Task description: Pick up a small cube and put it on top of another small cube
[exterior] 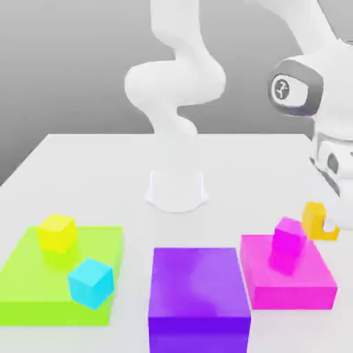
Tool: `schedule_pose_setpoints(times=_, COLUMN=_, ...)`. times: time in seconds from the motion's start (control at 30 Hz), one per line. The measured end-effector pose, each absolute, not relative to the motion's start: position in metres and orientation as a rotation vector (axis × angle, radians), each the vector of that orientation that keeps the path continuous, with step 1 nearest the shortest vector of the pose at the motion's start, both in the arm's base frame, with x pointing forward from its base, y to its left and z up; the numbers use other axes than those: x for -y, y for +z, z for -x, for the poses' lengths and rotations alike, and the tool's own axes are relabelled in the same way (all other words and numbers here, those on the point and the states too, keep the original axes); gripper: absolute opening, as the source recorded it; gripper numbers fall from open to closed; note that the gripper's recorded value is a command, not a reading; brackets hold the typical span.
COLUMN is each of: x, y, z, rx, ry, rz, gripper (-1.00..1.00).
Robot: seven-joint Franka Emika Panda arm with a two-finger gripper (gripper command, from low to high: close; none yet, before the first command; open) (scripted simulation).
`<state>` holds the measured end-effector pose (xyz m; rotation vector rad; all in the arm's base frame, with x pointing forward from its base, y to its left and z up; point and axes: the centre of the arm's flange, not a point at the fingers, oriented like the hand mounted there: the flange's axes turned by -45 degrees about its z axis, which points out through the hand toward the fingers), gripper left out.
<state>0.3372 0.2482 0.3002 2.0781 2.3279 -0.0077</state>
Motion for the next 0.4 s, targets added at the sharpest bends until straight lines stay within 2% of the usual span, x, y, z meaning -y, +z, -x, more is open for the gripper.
schedule_pose_setpoints(times=0.13, x=-0.238, y=0.307, z=-0.298, rx=-2.518, ry=-0.004, rz=-1.874, gripper=-1.00)
schedule_pose_setpoints(times=0.3, x=-0.236, y=0.257, z=-0.291, rx=-2.557, ry=-0.003, rz=-1.828, gripper=-1.00)
schedule_pose_setpoints(times=0.33, x=-0.235, y=0.249, z=-0.290, rx=-2.557, ry=-0.003, rz=-1.827, gripper=1.00)
schedule_pose_setpoints(times=0.4, x=-0.235, y=0.249, z=-0.290, rx=-2.557, ry=-0.003, rz=-1.827, gripper=1.00)
